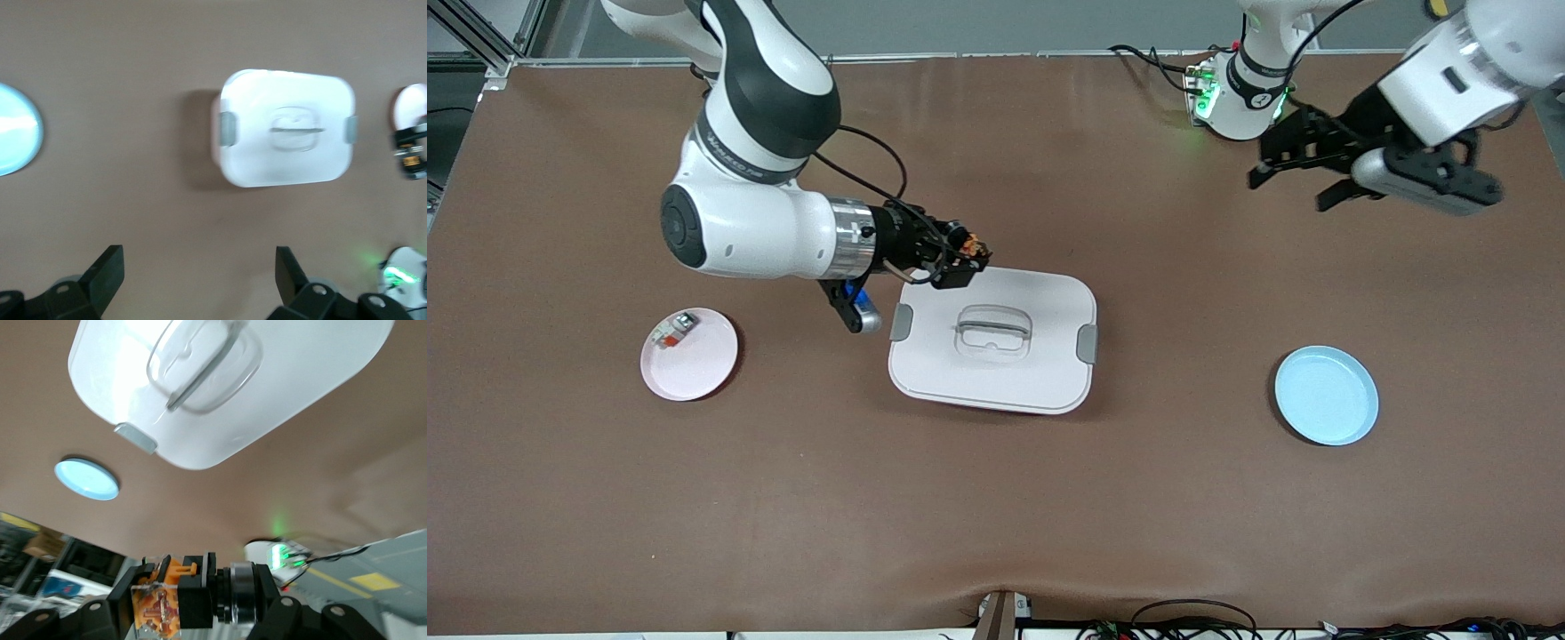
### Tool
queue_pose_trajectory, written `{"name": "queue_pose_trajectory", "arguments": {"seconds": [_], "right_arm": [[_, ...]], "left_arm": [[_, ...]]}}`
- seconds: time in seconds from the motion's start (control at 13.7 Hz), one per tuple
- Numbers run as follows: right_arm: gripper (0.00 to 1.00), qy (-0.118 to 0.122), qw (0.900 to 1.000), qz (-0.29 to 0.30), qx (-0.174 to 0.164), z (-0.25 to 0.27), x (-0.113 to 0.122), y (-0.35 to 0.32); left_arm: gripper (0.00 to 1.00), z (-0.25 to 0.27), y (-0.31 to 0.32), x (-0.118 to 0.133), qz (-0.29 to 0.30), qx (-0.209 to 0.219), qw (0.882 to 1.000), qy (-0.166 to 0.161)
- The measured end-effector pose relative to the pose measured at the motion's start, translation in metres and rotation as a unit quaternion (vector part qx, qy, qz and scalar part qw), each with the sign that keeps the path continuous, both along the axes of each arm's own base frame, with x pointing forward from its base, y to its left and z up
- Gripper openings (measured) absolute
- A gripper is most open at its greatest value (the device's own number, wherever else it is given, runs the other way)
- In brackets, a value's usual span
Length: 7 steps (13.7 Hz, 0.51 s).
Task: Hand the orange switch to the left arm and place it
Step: 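Hold the switch above the box while the left gripper reaches it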
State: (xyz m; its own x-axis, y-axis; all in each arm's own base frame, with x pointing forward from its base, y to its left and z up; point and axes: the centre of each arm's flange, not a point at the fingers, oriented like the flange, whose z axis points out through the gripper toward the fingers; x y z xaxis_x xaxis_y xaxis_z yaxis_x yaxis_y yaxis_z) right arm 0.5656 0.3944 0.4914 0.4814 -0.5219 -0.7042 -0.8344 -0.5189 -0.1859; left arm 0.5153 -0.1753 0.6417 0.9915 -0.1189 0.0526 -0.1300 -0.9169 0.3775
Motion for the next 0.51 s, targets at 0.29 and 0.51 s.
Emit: {"name": "queue_pose_trajectory", "arguments": {"seconds": [0.29,0.51], "right_arm": [[0.73,0.012,0.997,-0.076,0.013,-0.006,-0.013,0.051],[0.73,0.032,0.992,-0.117,0.034,-0.006,-0.021,0.073]], "left_arm": [[1.00,-0.030,-0.044,-0.002,0.006,-0.081,0.997,0.006],[1.00,-0.047,-0.074,-0.009,0.006,-0.111,0.994,0.009]]}}
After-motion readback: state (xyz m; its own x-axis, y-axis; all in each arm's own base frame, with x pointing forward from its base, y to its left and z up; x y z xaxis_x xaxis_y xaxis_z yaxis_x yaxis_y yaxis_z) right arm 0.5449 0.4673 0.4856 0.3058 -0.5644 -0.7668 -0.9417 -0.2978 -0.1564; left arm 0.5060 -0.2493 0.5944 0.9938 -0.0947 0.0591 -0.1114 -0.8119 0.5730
